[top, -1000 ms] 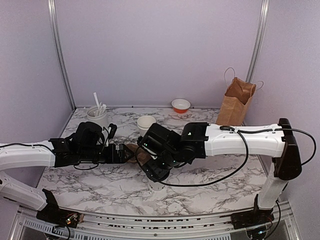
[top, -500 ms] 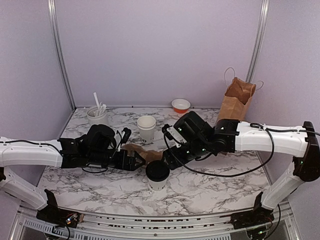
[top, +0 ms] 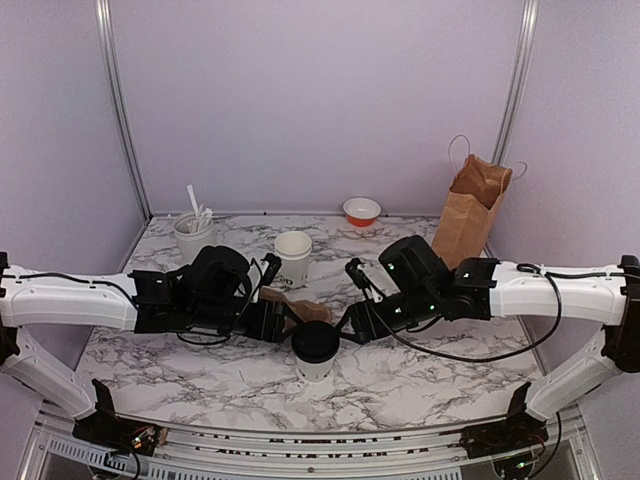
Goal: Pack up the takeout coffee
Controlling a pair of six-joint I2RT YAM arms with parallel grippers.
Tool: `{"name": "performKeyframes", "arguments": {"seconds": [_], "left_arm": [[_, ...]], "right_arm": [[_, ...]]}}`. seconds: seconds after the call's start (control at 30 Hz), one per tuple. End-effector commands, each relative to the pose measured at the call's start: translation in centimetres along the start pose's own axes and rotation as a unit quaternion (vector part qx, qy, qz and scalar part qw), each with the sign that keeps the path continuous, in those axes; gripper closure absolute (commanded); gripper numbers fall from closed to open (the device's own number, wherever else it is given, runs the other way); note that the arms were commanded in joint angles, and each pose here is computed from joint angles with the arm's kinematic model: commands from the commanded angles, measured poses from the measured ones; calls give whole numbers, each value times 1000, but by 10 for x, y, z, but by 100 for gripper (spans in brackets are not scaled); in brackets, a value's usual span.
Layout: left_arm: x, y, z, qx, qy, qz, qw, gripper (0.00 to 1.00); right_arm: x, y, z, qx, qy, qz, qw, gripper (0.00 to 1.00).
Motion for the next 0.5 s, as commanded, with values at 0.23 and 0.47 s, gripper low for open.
{"name": "performKeyframes", "arguments": {"seconds": [0.23, 0.47], "left_arm": [[7, 1, -9, 42, -46, 9, 998, 39], [12, 2, -12, 53, -53, 15, 997, 41]], "right_arm": [[0, -6, -6, 28, -22, -37, 999, 46], [5, -2, -8, 36, -27, -34, 998, 49]]}}
Point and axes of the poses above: each gripper's point midway between its finger pads, its own x axis out along the fingers, its own z axis along the line the jaws close on, y = z × x, the point moved 8 cm from there along -x, back along the fingers, and after that the axes turned 15 degrees about -x, right-handed, at the moved point
